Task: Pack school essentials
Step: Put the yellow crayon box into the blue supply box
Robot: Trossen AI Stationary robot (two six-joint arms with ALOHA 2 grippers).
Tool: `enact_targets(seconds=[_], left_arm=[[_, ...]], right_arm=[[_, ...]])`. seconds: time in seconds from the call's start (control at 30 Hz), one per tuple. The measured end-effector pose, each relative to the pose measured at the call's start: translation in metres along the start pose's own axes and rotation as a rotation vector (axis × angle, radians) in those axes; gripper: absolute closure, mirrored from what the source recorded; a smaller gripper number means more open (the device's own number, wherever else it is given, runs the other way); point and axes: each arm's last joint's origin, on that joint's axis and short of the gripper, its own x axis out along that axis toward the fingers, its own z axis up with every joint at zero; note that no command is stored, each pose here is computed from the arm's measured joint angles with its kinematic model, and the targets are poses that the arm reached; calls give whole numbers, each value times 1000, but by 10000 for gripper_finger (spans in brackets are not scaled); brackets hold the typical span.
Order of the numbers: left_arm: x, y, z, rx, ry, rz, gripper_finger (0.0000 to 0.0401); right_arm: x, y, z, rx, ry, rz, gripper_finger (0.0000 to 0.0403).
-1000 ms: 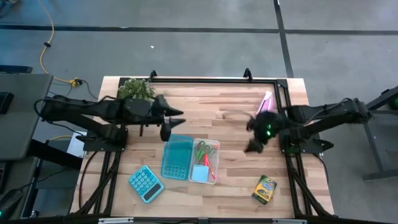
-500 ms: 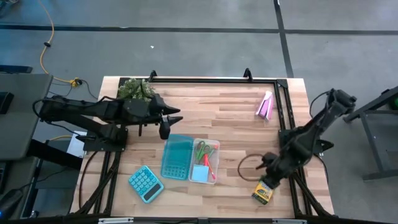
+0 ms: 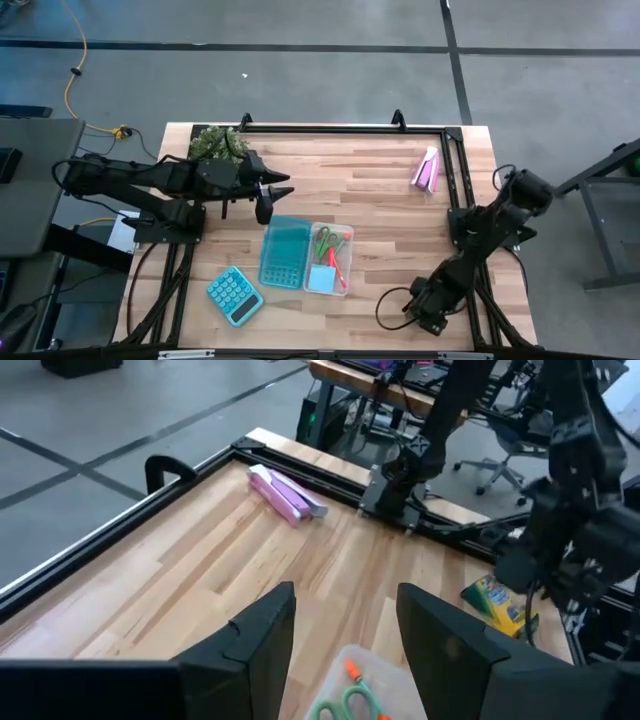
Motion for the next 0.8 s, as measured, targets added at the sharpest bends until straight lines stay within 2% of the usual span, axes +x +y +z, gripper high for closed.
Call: enact_targets(seconds=[0.17,0.33,0.57,0.8], left_arm=[[0,0,0,-1,-1,0,236],[0,0,0,-24,-1,0,236],[0,-1,2,-51,-23,-9,236],[0,-1,2,-51,-21,-14,236]], right_arm=[[19,5,12,-17,-5,-14,135],[15,7,25,-14,-78,12,135],[-18,0,48,-10,-284,56,135],[-66,-29,65,-12,-465,5,135]])
